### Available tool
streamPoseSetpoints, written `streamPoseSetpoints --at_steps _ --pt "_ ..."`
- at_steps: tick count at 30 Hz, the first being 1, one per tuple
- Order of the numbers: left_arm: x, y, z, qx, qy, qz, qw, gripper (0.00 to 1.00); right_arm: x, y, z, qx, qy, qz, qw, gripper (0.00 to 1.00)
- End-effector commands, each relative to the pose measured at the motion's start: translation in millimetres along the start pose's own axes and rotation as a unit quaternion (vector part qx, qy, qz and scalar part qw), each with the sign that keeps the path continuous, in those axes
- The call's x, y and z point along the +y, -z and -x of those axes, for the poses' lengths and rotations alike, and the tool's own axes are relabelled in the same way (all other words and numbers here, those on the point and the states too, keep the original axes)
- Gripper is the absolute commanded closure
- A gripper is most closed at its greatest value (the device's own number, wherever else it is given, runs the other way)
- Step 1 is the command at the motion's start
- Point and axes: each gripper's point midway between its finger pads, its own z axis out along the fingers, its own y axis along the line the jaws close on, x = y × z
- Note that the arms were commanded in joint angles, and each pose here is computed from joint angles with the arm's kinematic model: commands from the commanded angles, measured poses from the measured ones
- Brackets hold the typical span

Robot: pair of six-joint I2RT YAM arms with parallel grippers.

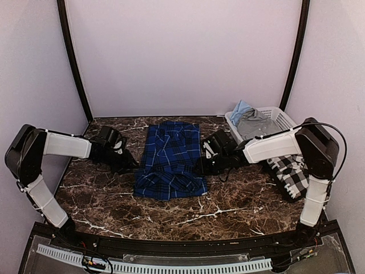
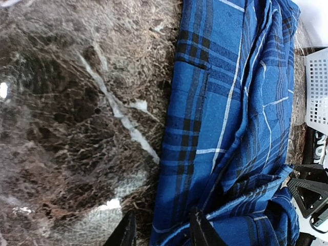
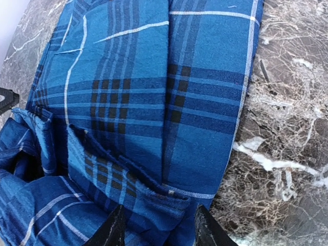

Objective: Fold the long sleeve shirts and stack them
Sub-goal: Fold the rectangle-folded shirt at the center of the board.

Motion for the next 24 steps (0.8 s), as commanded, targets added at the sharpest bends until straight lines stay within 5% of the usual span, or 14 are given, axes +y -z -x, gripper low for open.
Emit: streamPoseSetpoints --at_steps 1,12,18,24 --pt "4 13 4 -0.018 -0.008 0.017 1.000 0.64 0 -7 11 -0.012 0.009 -0.004 1.000 0.58" --pt "-11 -5 -4 0.021 -0.023 -0.020 0.999 0.68 -4 -10 17 -0.015 0.018 -0.024 0.999 0.64" --pt "-21 -10 -6 0.028 -0.033 -0.027 0.999 0.79 -3 -15 20 -0.017 0.023 -0.024 0.999 0.67" --pt "-37 -7 -3 0.023 -0.057 -0.037 0.997 0.92 -2 -17 22 -0.016 0.026 -0.025 0.999 0.83"
